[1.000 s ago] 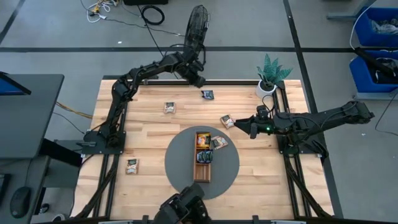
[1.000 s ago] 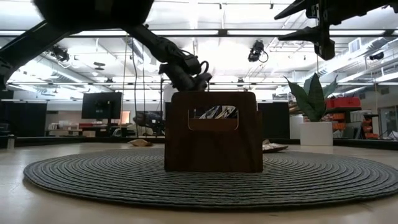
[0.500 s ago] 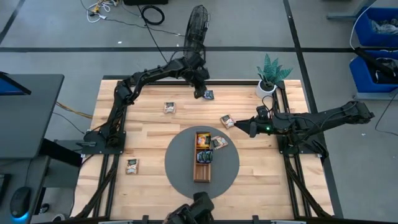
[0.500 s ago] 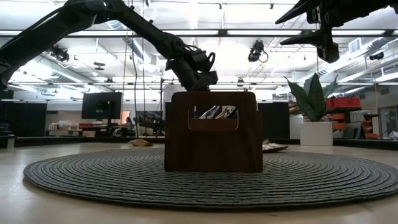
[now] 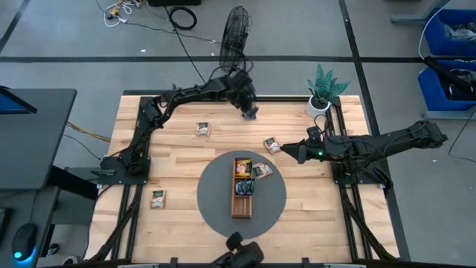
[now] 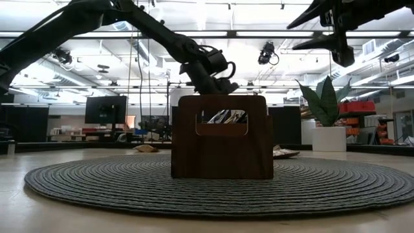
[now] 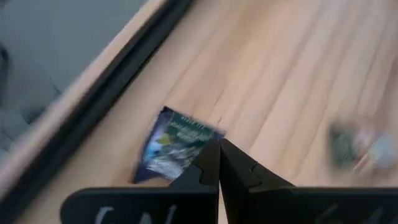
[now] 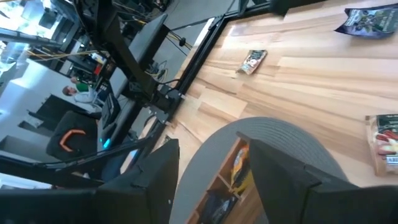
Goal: Pick & Place Tea
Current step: Put the purple tea bag into the middle section of the wooden organizer
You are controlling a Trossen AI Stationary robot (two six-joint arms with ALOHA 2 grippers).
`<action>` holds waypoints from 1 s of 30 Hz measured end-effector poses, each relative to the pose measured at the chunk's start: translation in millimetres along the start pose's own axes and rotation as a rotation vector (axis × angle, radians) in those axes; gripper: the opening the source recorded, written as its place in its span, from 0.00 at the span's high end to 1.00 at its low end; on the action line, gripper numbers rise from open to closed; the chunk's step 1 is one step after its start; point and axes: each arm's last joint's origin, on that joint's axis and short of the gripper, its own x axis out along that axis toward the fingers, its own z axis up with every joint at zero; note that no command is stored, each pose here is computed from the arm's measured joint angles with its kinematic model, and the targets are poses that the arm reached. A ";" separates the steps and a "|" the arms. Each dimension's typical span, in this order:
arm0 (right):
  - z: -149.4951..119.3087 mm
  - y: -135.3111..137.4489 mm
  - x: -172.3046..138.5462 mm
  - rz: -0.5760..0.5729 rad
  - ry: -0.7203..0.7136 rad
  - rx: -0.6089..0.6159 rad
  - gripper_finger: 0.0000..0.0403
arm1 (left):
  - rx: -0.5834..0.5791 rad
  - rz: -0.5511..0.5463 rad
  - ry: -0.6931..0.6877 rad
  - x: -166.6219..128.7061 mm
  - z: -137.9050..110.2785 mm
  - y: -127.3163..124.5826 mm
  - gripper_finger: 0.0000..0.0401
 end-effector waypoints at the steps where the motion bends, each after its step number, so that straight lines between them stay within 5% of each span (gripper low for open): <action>1: -0.2 -0.4 0.0 -0.003 0.002 -0.002 0.50 | -0.100 -0.001 -0.012 0.0 1.1 -0.4 1.00; 6: -1.8 -3.2 0.0 -0.031 0.018 -0.036 0.50 | -0.343 -0.049 -0.091 11.6 5.6 -7.1 1.00; 16: -2.2 -2.8 -0.1 -0.021 0.033 -0.025 0.50 | -0.611 -0.027 -0.066 11.8 4.8 -4.5 1.00; 22: -0.2 -4.5 0.2 -0.035 0.019 -0.058 0.50 | -0.483 -0.068 -0.021 -1.6 7.8 -1.5 1.00; 30: 8.7 -10.6 4.0 -0.075 -0.017 -0.082 0.50 | -0.264 -0.005 -0.208 -77.7 35.5 -14.9 1.00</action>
